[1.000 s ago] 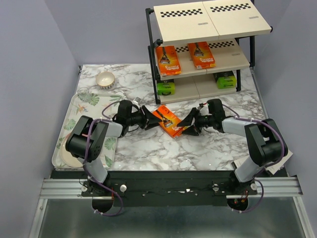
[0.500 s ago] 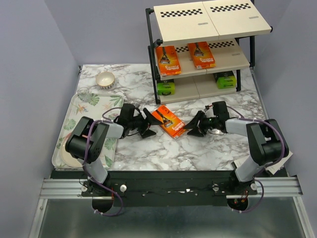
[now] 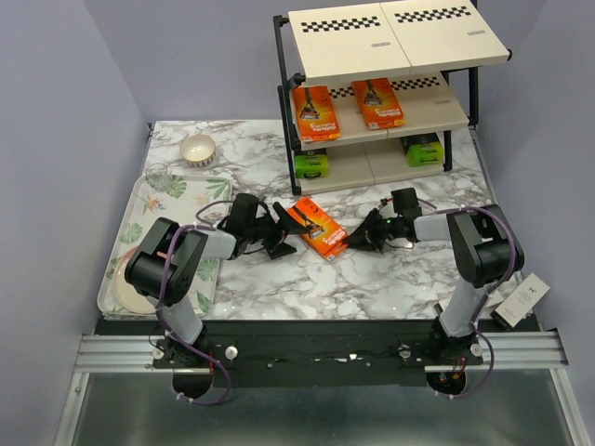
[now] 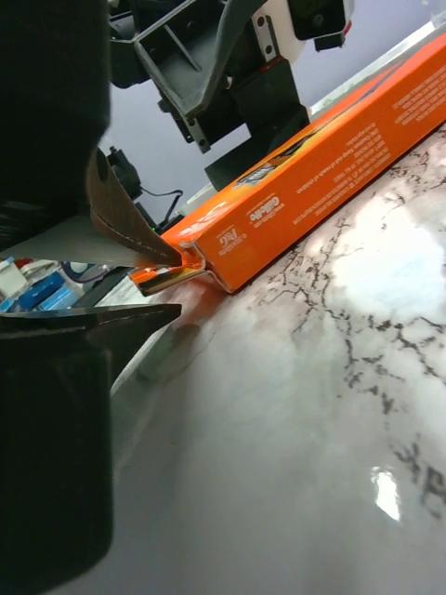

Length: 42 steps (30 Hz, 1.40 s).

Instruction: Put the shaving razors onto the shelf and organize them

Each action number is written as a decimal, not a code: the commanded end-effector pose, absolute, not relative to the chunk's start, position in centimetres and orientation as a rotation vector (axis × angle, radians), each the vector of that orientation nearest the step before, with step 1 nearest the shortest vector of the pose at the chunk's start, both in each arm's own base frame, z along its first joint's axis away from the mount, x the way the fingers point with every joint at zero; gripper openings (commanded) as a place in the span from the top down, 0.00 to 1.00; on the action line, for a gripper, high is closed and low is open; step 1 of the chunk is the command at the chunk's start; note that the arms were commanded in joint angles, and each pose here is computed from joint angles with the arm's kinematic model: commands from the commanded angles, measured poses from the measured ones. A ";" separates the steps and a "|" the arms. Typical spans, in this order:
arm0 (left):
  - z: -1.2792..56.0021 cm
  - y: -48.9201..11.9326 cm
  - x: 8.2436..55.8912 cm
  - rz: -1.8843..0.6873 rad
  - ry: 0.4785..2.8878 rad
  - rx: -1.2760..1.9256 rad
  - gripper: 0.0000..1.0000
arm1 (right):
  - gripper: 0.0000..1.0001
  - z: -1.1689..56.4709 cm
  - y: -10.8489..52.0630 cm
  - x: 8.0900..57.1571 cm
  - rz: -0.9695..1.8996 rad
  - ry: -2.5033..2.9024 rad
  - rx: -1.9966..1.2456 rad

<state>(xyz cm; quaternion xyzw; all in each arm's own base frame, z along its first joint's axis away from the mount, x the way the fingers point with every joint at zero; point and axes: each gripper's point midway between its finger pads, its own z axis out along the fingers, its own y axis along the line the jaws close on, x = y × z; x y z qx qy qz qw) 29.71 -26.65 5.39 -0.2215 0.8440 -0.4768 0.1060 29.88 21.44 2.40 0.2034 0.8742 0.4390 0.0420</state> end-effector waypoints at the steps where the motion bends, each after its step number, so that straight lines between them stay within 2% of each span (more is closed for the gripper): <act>1: 3.8 -26.7 30.0 -1.340 2.519 -0.689 0.11 | 0.80 2.7 22.0 31.2 1.395 2.628 0.614; 3: 3.8 -27.0 30.3 -1.345 2.515 -0.692 0.11 | 0.88 3.4 22.3 31.2 1.430 2.616 0.589; 5: 4.0 -27.4 30.5 -1.352 2.510 -0.688 0.11 | 0.91 4.2 22.4 31.2 1.450 2.607 0.589; 10: 4.0 -28.5 30.7 -1.371 2.513 -0.677 0.11 | 0.94 6.0 23.1 30.1 1.499 2.611 0.632; 15: 4.5 -29.7 31.1 -1.410 2.495 -0.652 0.16 | 0.94 6.5 23.9 28.2 1.517 2.645 0.672; 18: 4.8 -30.0 31.5 -1.425 2.479 -0.637 0.25 | 0.94 6.7 24.1 27.8 1.516 2.650 0.667; 21: 5.9 -30.3 31.8 -1.462 2.446 -0.597 0.39 | 0.94 6.6 24.1 27.6 1.510 2.657 0.642; 22: 6.5 -30.5 31.8 -1.485 2.427 -0.561 0.56 | 0.91 6.6 24.1 27.5 1.505 2.657 0.612; 23: 6.8 -30.6 31.6 -1.502 2.416 -0.538 0.64 | 0.87 6.6 24.0 27.5 1.507 2.655 0.599; 24: 7.2 -30.6 31.5 -1.515 2.405 -0.523 0.68 | 0.81 6.5 24.0 27.3 1.501 2.666 0.595; 25: 7.4 -30.5 31.3 -1.528 2.400 -0.516 0.71 | 0.67 6.4 23.9 27.3 1.496 2.667 0.589; 27: 7.1 -30.0 30.8 -1.532 2.406 -0.519 0.74 | 0.55 6.9 24.0 27.3 1.529 2.640 0.557; 28: 7.2 -29.8 30.6 -1.540 2.407 -0.515 0.75 | 0.46 6.9 23.9 27.4 1.535 2.635 0.557; 31: 7.1 -29.1 30.4 -1.558 2.404 -0.521 0.76 | 0.39 7.4 23.9 27.7 1.565 2.595 0.528; 42: 9.6 -29.4 30.6 -1.654 2.346 -0.479 0.76 | 0.37 6.7 24.2 27.9 1.599 2.597 0.532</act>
